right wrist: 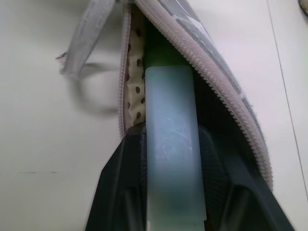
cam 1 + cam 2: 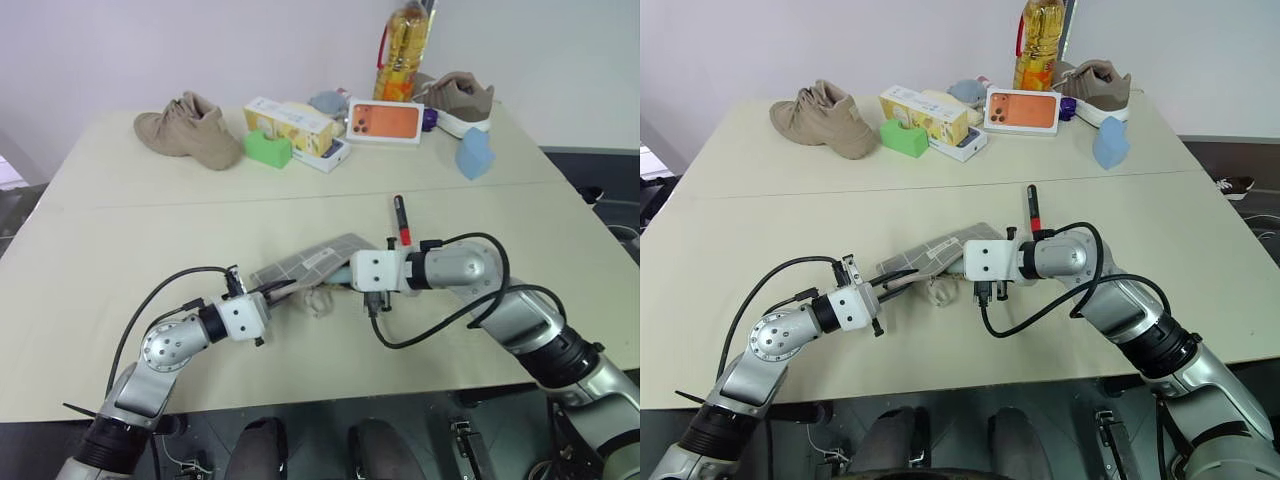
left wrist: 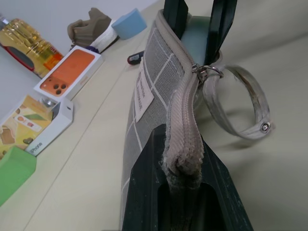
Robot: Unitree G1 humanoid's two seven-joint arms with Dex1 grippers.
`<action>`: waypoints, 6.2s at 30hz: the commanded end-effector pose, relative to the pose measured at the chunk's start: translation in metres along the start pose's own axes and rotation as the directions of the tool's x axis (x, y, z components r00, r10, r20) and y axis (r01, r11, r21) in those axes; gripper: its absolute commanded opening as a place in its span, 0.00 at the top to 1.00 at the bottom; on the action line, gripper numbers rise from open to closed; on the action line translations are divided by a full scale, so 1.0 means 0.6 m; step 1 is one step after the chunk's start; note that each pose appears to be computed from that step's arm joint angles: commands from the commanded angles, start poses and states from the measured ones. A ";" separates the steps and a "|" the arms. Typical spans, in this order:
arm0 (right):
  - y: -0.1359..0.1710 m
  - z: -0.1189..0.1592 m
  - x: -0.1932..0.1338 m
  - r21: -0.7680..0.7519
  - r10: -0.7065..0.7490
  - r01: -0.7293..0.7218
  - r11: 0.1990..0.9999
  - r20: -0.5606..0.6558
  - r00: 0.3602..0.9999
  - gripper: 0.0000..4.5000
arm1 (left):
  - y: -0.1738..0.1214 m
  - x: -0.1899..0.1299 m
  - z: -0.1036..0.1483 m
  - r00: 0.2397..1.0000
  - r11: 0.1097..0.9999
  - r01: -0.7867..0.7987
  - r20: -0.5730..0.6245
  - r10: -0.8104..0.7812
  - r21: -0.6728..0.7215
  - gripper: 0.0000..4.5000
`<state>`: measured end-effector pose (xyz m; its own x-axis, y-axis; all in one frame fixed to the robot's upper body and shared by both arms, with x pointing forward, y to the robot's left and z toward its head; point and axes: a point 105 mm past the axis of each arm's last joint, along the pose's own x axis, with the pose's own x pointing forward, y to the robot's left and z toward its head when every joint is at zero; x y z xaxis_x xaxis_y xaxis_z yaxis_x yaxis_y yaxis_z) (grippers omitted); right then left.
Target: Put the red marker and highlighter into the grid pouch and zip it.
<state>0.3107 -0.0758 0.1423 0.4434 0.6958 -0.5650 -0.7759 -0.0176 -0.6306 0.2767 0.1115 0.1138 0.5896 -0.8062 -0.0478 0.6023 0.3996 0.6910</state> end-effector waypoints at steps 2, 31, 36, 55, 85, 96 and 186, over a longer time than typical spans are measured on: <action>-0.041 0.031 -0.042 0.080 -0.127 0.118 0.990 0.122 0.984 0.14 | 0.015 -0.005 -0.005 0.998 0.998 -0.067 -0.016 0.067 -0.001 1.00; -0.128 -0.213 -0.030 0.753 -0.489 0.576 0.318 -0.390 0.780 0.76 | 0.081 -0.010 -0.062 0.883 0.899 -0.436 -0.209 0.420 -0.032 1.00; -0.136 -0.139 -0.053 0.511 -0.501 0.523 0.682 -0.195 0.843 0.92 | 0.087 -0.009 -0.048 0.894 0.896 -0.436 -0.162 0.418 -0.089 1.00; -0.067 -0.036 -0.060 0.190 -0.265 0.253 0.949 0.041 0.963 0.92 | 0.068 0.013 -0.016 0.946 0.939 -0.324 -0.059 0.319 -0.117 1.00; -0.093 0.048 -0.064 -0.111 -0.223 0.238 0.965 0.133 0.966 0.27 | 0.036 0.026 0.013 0.984 0.975 -0.172 0.014 0.176 -0.141 1.00; -0.024 0.052 -0.070 0.439 -0.171 0.022 0.898 0.303 0.937 0.27 | 0.079 0.073 0.020 0.940 0.890 -0.318 0.013 0.341 -0.328 1.00; 0.001 -0.147 -0.139 0.659 -0.345 0.295 0.692 -0.057 0.937 0.02 | 0.029 -0.082 -0.097 0.910 0.839 -0.383 -0.316 0.270 -0.386 0.00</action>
<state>0.3149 -0.1943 0.1196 0.6890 0.5957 -0.4130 -0.7068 0.6785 -0.2005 0.2910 0.1700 0.0781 0.8458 -0.5249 -0.0959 0.5251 0.7870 0.3237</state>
